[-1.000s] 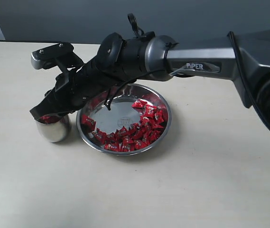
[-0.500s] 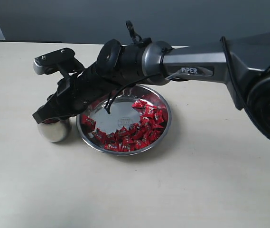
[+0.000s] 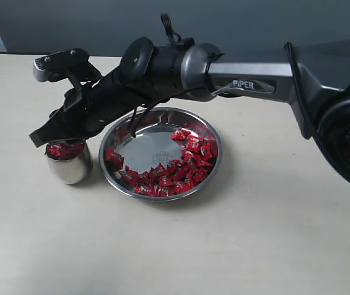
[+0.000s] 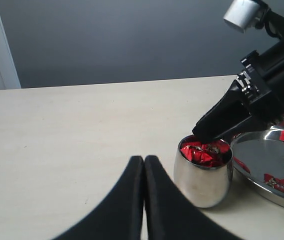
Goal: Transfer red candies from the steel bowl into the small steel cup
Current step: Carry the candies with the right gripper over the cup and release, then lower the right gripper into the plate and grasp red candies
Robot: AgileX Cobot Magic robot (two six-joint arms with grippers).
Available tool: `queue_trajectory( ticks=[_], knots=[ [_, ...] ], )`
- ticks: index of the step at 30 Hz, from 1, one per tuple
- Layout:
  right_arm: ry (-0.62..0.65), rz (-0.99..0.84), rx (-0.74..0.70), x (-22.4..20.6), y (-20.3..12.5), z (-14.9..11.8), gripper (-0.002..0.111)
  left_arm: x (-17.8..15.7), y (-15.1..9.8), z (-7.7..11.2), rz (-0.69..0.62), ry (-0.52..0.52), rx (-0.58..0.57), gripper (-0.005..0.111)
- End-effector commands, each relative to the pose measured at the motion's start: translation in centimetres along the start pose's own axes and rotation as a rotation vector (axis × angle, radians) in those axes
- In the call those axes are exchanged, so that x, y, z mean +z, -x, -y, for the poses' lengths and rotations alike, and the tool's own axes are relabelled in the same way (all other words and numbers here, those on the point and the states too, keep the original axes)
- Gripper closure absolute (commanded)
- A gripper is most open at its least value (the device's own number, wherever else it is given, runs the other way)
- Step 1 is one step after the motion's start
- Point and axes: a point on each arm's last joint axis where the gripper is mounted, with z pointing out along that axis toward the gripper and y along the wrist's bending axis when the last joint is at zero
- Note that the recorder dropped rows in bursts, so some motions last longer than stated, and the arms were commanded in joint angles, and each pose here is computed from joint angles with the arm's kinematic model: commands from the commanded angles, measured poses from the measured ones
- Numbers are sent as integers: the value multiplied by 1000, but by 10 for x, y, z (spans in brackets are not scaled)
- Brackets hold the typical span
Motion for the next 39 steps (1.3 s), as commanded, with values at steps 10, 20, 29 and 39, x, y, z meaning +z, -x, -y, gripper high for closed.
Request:
queue_trajectory(
  ticks=[10,20,29,39],
  knots=[
    [-5,18,-22,-9,9,1,79,0,-1,0,2,-2,-1,106],
    [-64,-225,42,-78,0,64,79,0,-1,0,2,-2,-1,106],
    [-180,-456,-8,-78,-28,90,79,0,-1,0,2,-2,-1,106],
    [-244,-522,-35,-74,-37,100,55,0,-1,0,2,-2,-1,106]
  ],
)
